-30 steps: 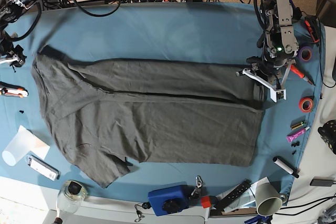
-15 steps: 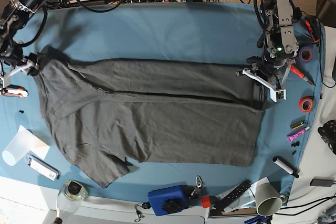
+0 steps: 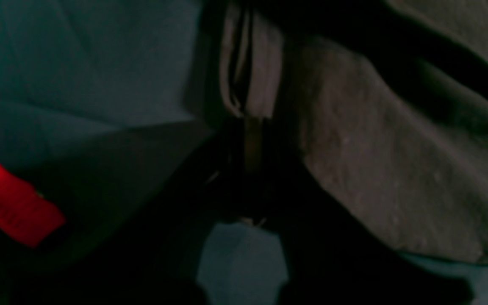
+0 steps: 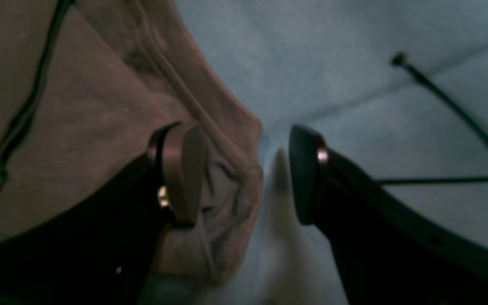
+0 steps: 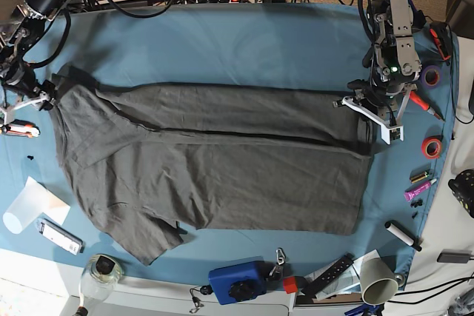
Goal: Fold the T-shirt properly
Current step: 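Grasp the folded edge with the left gripper beside the right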
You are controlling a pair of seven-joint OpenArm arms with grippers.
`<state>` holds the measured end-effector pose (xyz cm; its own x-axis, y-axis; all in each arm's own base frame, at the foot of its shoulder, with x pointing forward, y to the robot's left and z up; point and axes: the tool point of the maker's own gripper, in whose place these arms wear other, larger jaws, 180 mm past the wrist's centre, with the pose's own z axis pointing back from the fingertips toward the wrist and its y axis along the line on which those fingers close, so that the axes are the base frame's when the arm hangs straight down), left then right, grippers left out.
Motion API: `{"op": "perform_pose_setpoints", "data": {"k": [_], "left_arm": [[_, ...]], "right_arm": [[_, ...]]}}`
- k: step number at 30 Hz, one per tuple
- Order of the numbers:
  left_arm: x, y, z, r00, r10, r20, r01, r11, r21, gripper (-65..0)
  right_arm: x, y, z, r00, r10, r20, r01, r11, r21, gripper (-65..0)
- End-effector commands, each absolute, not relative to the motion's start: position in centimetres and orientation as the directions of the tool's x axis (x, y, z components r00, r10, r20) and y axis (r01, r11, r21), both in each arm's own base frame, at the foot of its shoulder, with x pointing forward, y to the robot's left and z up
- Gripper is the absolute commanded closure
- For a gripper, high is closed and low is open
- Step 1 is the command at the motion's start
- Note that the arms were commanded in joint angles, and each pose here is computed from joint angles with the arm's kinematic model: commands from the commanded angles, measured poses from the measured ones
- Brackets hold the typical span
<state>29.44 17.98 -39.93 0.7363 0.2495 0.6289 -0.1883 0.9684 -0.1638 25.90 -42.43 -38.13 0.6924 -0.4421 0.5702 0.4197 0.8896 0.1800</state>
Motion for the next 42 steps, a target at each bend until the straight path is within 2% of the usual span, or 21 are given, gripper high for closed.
{"op": "perform_pose_setpoints", "data": {"k": [1, 5, 10, 18, 20, 24, 26, 29, 33, 42], "left_arm": [[29.6, 17.7, -39.6, 0.738, 0.249, 0.627, -0.177, 0.968, -0.177, 0.0], [29.6, 17.7, -39.6, 0.738, 0.249, 0.627, -0.177, 0.968, -0.176, 0.0], [29.6, 17.7, -39.6, 0.738, 0.248, 0.627, -0.176, 0.968, -0.176, 0.0], [29.6, 17.7, -39.6, 0.738, 0.249, 0.627, -0.177, 0.968, -0.176, 0.0], [29.6, 17.7, -39.6, 0.737, 0.249, 0.628, -0.177, 0.968, -0.176, 0.0], [29.7, 17.8, -39.4, 0.731, 0.249, 0.636, -0.177, 0.968, -0.175, 0.0], [29.8, 17.8, -39.4, 0.728, 0.249, 0.639, -0.177, 0.968, -0.177, 0.0], [29.8, 17.8, -39.4, 0.729, 0.248, 0.638, -0.176, 0.969, -0.176, 0.0], [29.4, 16.8, -39.6, 0.763, 0.168, 0.624, -0.083, 0.983, -0.163, 0.0], [29.4, 17.8, -38.8, 0.765, 0.115, 0.633, -0.071, 0.993, -0.094, 0.0]], "right_arm": [[26.0, -43.2, -37.7, 0.686, -0.45, 0.572, 0.422, 0.886, 0.191, -32.0], [25.2, -40.9, -40.9, 0.722, -0.482, 0.496, 0.37, 0.875, 0.312, -32.0], [25.1, -38.2, -40.9, 0.758, -0.475, 0.448, 0.287, 0.859, 0.424, -32.0], [24.8, -37.7, -41.0, 0.773, -0.472, 0.424, 0.279, 0.853, 0.442, -31.0], [24.8, -37.7, -41.0, 0.773, -0.472, 0.424, 0.279, 0.853, 0.441, -24.0], [24.8, -37.7, -41.0, 0.774, -0.471, 0.423, 0.28, 0.854, 0.438, -5.8], [24.6, -37.8, -41.1, 0.778, -0.466, 0.421, 0.283, 0.858, 0.429, 0.0], [24.7, -37.9, -41.1, 0.787, -0.431, 0.442, 0.249, 0.877, 0.411, 0.0], [25.0, -38.0, -40.5, 0.789, -0.399, 0.467, 0.219, 0.893, 0.394, 0.0], [26.6, -38.5, -36.5, 0.773, -0.307, 0.555, 0.158, 0.941, 0.3, 0.0]]}}
